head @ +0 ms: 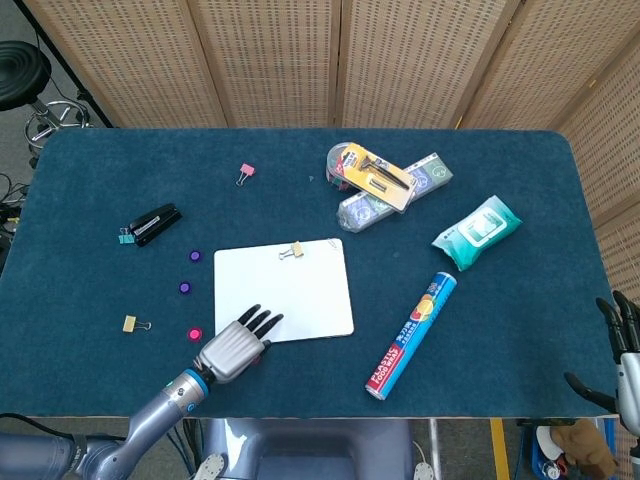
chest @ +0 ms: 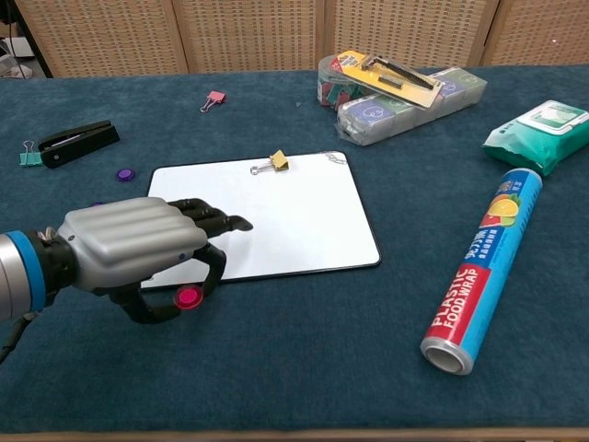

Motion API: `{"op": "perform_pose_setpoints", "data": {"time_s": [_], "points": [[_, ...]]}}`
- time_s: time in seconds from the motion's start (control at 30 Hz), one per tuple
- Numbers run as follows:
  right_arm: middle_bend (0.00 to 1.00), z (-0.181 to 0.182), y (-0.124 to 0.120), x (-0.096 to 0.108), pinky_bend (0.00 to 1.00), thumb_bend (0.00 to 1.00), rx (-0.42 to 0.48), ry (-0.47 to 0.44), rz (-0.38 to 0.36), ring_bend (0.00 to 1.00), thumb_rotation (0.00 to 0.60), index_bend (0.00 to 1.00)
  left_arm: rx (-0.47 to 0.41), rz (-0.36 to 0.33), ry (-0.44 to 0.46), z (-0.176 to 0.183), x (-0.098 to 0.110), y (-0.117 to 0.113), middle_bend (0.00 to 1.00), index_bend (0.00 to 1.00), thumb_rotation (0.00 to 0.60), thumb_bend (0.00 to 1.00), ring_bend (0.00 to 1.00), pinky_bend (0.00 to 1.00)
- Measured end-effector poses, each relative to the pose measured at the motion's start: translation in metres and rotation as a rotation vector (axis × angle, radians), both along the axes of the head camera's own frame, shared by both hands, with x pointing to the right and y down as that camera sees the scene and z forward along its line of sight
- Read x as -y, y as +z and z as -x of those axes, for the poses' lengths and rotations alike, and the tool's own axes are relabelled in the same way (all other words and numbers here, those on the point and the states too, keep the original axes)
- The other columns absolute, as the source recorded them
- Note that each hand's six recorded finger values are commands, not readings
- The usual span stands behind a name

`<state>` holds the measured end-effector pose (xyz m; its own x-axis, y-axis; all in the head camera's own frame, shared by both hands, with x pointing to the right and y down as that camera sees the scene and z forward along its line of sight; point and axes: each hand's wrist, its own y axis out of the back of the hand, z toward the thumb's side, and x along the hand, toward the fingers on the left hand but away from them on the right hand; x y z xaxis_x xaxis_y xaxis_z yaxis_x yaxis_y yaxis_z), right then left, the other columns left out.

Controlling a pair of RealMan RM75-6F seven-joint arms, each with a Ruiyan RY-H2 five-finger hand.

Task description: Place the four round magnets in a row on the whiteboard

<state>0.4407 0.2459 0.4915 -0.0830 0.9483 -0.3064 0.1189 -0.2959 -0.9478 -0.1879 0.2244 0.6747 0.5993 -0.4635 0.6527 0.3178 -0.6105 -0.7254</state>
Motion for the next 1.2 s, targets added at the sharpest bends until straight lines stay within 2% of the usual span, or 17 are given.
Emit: {"op": "perform_pose_setpoints", "data": {"time_s": [0.13,0.37,0.67,0.93,1.2], "points": [[0.0,-0.001,0.0,0.0,0.0,0.0,-0.002,0.001,0.001,0.0,0.6,0.0,-0.014,-0.01,-0.029,-0.001,0.011,-0.002,0.0,0.54,0.6,0.4,0.0,0.0],[0.0,-0.001,0.001,-0.001,0.0,0.0,-0.003,0.002,0.006,0.0,0.6,0.0,-0.043,-0.026,-0.11,-0.01,0.045,0.004,0.0,0.54,0.6,0.41,0.0,0.0],[0.0,-0.002,0.002,-0.001,0.0,0.0,0.0,0.004,0.007,0.0,0.6,0.0,-0.107,-0.005,-0.127,-0.043,0.068,0.018,0.0,0.54,0.6,0.41,0.0,0.0],[0.0,-0.004,0.002,-0.001,0.0,0.0,-0.002,0.012,0.007,0.0,0.6,0.0,-0.149,-0.018,-0.046,-0.072,0.072,0.026,0.0,0.54,0.6,0.41,0.0,0.0],[0.0,-0.005,0.002,-0.001,0.0,0.0,-0.003,0.014,0.011,0.0,0.6,0.0,-0.179,-0.029,0.035,-0.101,0.064,0.029,0.0,0.54,0.6,0.41,0.0,0.0]]}}
